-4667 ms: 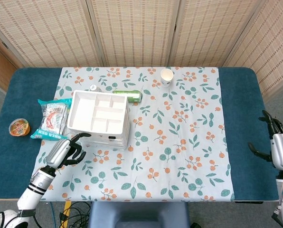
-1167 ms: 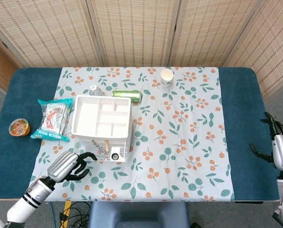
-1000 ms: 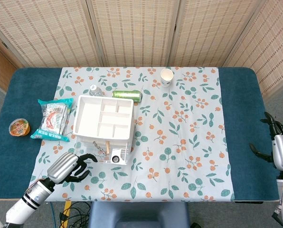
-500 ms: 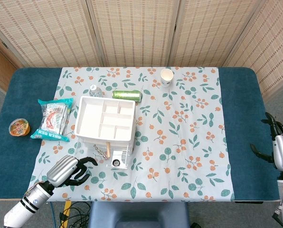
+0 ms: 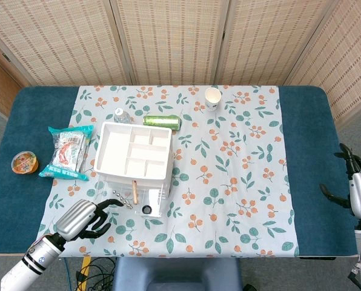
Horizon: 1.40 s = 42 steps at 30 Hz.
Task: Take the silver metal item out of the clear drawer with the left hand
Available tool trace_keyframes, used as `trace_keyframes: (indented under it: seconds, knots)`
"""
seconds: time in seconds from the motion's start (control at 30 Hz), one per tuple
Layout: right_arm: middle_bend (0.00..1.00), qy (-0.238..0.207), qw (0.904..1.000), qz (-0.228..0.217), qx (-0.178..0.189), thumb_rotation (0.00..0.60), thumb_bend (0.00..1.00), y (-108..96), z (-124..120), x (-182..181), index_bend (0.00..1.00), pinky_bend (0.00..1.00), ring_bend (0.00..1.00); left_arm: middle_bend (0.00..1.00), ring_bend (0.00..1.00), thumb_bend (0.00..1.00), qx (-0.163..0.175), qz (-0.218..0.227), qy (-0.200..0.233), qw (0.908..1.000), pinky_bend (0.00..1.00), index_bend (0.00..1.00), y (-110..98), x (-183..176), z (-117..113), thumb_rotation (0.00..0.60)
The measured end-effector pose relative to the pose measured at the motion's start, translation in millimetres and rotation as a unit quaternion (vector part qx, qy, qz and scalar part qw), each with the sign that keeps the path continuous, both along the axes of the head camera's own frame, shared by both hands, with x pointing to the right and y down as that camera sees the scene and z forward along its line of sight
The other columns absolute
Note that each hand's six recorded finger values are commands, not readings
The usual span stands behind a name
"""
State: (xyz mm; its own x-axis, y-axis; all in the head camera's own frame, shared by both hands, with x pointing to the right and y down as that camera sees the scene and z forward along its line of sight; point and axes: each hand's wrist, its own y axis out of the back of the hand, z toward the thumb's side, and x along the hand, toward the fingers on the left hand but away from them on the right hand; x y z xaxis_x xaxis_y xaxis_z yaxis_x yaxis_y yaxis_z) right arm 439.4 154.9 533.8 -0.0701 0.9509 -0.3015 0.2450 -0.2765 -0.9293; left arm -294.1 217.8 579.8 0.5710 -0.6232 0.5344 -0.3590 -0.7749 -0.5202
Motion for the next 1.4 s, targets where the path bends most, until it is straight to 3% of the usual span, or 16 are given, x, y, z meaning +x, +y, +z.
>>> trace_keyframes:
  seconds: [0.27,0.47,0.7,1.0,1.4]
  knots:
    - [0.22,-0.003,1.0000,-0.002,0.001,0.600,0.26,0.3,-1.3,-0.9,0.00,0.36,0.21,0.86,0.89,0.42,0.030,-0.006,-0.015,0.9994,0.98,0.28,-15.5,-11.4,-13.2,0.600]
    - [0.22,-0.004,1.0000,-0.008,0.004,0.600,0.26,-1.3,-2.6,-4.8,0.00,0.36,0.21,0.86,0.89,0.42,0.082,0.004,-0.029,0.9962,0.98,0.36,-47.9,-16.3,-24.8,0.600]
    - [0.22,-0.004,0.9999,-0.011,0.003,0.600,0.26,-1.8,-2.9,-7.2,0.00,0.36,0.21,0.88,0.89,0.40,0.120,0.063,-0.072,0.9881,0.99,0.42,-75.8,-15.1,-17.7,0.600]
    - [0.22,-0.001,0.9999,-0.010,0.002,0.600,0.26,-0.8,-4.5,-7.3,0.00,0.36,0.21,0.90,0.90,0.38,0.165,0.155,-0.116,0.9672,0.99,0.46,-82.4,1.0,-4.2,0.600]
    - [0.22,-0.001,1.0000,-0.009,-0.001,0.600,0.26,0.5,-3.9,-7.1,0.00,0.36,0.21,0.92,0.92,0.34,0.191,0.216,-0.136,0.9479,0.99,0.45,-79.6,11.9,4.1,0.600]
